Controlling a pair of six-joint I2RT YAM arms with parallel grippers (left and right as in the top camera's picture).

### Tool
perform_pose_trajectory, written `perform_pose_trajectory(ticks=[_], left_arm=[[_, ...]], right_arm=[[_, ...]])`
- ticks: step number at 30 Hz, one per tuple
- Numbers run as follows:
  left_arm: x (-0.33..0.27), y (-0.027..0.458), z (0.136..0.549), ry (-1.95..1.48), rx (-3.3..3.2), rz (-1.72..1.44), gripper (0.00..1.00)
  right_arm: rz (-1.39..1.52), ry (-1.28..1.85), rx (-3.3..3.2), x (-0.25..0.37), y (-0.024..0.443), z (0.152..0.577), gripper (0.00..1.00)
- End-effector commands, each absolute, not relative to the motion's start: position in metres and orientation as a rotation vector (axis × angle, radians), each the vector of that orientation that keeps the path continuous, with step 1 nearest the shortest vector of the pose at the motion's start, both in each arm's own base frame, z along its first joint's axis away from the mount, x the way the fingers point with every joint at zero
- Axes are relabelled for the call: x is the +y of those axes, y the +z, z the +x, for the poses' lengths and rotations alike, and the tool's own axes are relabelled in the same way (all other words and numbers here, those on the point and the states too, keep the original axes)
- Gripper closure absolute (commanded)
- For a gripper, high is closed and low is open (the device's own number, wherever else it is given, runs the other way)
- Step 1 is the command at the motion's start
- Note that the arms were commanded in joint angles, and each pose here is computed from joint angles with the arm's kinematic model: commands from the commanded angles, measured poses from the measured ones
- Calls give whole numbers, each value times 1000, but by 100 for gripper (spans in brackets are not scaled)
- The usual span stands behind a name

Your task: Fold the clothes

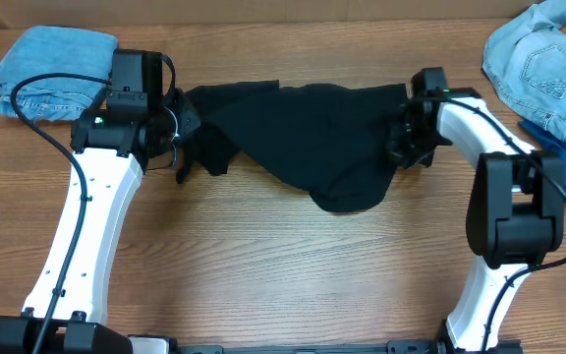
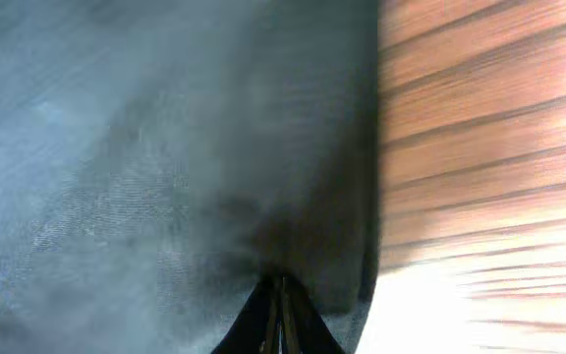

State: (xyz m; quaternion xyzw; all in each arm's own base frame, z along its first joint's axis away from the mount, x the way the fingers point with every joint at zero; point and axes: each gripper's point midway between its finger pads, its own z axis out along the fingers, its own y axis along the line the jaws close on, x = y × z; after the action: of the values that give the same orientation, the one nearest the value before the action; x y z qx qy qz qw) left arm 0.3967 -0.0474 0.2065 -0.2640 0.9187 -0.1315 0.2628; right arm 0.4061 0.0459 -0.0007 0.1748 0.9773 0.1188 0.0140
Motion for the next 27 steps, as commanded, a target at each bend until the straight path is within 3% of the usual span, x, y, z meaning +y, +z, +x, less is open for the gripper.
perform_pose_trajectory(ticks=[1, 10, 15, 17, 23, 27], left_arm=[[-48, 213, 399, -354, 2476, -679, 87], [-48, 213, 398, -353, 2478, -679, 75], [-45, 216, 403, -345, 2453, -675, 70], [-46, 217, 405, -354, 2448, -667, 69], [-57, 216, 401, -401, 2490, -574, 62], [-57, 214, 399, -370, 2511, -492, 47]], right_arm=[[754, 119, 3025, -26, -23, 399, 96], [884, 60, 2896, -86, -21, 411, 96], [806, 60, 2860, -93, -12, 427, 96], [751, 123, 2868, -83, -2, 435, 71], [706, 257, 2828, -68, 54, 455, 53], [654, 426, 2779, -47, 102, 465, 39]])
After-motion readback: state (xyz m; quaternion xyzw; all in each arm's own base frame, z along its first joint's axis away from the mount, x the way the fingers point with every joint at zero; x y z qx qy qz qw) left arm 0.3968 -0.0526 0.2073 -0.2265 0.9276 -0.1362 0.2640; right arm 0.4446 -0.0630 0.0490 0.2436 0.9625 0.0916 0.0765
